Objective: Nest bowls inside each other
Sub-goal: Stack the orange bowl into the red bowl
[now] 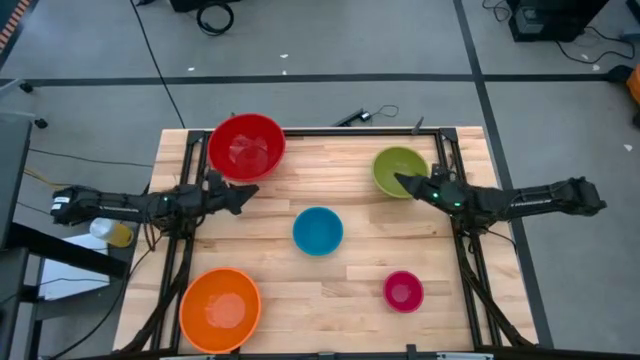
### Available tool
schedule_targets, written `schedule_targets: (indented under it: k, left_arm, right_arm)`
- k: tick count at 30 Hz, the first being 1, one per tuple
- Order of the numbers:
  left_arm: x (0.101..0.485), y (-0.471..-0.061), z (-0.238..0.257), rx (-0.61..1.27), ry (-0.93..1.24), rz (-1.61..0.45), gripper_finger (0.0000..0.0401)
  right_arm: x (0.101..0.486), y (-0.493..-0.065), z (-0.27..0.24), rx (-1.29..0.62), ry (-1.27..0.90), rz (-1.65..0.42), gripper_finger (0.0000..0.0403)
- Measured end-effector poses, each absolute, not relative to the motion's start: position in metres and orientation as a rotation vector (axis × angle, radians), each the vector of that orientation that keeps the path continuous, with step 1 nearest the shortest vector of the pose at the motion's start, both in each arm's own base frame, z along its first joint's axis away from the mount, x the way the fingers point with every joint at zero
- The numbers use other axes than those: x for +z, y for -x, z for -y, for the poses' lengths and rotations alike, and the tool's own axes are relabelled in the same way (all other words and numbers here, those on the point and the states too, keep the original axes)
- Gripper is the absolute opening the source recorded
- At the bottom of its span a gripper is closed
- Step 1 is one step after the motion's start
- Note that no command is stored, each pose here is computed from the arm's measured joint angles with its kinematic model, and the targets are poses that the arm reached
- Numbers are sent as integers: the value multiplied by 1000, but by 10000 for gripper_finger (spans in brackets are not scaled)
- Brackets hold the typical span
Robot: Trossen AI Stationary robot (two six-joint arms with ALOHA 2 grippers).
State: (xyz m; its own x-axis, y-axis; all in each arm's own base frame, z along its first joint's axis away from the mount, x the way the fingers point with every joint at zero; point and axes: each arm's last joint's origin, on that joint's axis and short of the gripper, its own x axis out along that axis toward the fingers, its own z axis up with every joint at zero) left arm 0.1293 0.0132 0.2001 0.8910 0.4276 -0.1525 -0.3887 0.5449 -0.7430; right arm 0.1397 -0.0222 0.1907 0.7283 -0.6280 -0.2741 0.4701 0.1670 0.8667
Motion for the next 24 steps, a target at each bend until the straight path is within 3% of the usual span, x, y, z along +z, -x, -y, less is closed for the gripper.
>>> schedule_targets:
  k: [10, 16, 24]
  left_arm:
    - [227, -144, -20, 506, 730, 0, 125]
    - [231, -153, -31, 492, 729, -88, 125]
    - [235, -158, -41, 459, 714, -123, 126]
  right_arm:
    - [208, -178, 37, -897, -1224, -345, 6]
    - [239, -189, 53, -809, -1120, -471, 10]
    - [250, -184, 69, -722, -1079, -503, 53]
